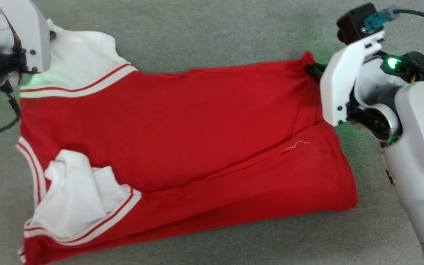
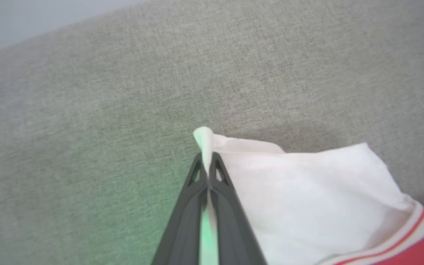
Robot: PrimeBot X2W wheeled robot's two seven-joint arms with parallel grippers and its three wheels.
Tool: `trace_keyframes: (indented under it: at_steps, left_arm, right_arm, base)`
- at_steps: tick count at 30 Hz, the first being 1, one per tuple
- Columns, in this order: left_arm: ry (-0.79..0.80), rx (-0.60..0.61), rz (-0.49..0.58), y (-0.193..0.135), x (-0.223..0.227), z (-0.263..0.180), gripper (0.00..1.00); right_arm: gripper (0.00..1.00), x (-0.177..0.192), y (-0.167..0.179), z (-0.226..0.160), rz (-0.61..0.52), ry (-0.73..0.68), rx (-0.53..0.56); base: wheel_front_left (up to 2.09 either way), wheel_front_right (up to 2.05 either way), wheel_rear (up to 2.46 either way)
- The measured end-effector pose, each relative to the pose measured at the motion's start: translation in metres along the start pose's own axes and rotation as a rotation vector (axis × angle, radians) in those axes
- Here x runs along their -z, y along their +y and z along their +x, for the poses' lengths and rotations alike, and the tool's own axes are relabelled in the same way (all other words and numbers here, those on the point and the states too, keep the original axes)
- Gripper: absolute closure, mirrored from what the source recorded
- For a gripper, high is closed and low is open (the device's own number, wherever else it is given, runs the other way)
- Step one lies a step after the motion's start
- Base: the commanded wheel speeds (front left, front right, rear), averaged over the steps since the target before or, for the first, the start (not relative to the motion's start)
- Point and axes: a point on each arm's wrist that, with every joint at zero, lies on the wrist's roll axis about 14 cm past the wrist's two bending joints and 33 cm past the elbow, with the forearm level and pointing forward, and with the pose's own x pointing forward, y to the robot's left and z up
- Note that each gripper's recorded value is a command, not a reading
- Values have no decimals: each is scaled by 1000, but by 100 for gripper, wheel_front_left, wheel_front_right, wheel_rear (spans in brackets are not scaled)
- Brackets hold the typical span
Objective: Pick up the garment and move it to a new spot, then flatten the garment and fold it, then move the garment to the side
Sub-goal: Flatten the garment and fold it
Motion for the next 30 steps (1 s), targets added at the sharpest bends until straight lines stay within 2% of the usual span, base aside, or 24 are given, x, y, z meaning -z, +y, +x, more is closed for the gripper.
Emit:
trace_keyframes:
  at_steps: [9, 19, 23, 30]
  left_arm:
    - [-115, 23, 41, 0, -21, -57, 100]
    - [-146, 77, 39, -7, -3, -117, 100]
    - [-146, 70, 38, -9, 17, -143, 100]
    - [-69, 76, -12, -24, 77, -177, 100]
  right_arm:
    - [100, -11, 6, -25, -29, -83, -16]
    - [100, -6, 14, -61, -50, -110, -27]
    - [100, 3, 16, -76, -45, -103, -26]
    - [100, 31, 25, -93, -15, -41, -41]
  base:
    - [0, 0, 0]
    - [0, 0, 0]
    - [0, 0, 0]
    - [0, 0, 0]
